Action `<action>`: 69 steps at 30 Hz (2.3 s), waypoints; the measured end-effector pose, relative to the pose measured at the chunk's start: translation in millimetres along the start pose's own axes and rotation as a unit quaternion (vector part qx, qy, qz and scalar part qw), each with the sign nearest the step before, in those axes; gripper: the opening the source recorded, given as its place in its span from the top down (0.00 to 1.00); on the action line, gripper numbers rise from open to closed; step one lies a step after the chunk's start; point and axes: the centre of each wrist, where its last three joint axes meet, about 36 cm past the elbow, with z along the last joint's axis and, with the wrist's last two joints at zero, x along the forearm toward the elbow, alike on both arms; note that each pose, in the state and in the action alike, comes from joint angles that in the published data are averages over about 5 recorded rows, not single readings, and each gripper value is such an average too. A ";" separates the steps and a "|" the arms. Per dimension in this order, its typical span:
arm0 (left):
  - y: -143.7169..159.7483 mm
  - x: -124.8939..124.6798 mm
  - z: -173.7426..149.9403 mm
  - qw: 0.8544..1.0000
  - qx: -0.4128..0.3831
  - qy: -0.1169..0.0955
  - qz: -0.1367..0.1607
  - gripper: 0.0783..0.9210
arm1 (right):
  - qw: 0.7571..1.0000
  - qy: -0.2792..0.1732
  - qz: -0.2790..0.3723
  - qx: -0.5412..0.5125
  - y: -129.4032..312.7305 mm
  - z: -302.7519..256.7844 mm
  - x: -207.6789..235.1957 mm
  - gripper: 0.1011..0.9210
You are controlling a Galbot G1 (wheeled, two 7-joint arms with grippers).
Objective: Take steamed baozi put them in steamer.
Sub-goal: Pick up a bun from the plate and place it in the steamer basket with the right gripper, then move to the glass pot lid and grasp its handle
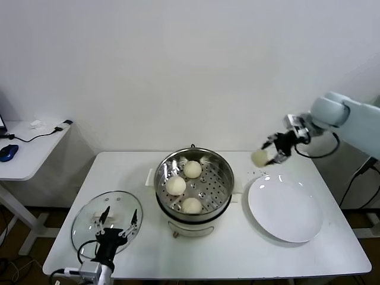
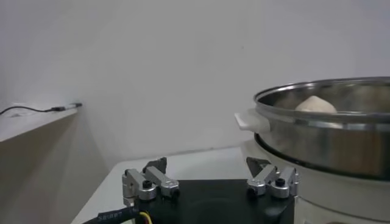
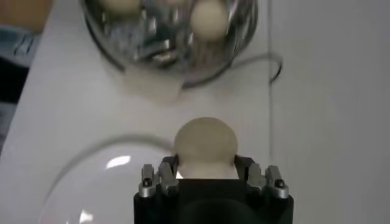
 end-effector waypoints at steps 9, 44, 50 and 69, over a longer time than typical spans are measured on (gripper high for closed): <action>0.3 -2.1 -3.4 1.000 0.006 0.002 0.006 0.12 | 0.999 -0.038 -0.033 0.012 10.7 -97.3 -22.3 0.36; 2.0 -6.3 0.7 1.000 0.024 0.011 0.004 0.12 | 0.995 0.075 -0.061 -0.010 36.5 -101.7 -145.1 0.33; 2.6 -5.8 0.7 1.000 0.025 0.013 0.005 0.12 | 0.996 0.068 -0.061 0.005 29.0 -101.3 -143.7 0.16; 10.9 -8.0 -12.1 0.998 0.057 0.019 -0.015 0.12 | 0.992 -0.108 0.049 -0.051 -14.9 -83.4 -41.6 0.12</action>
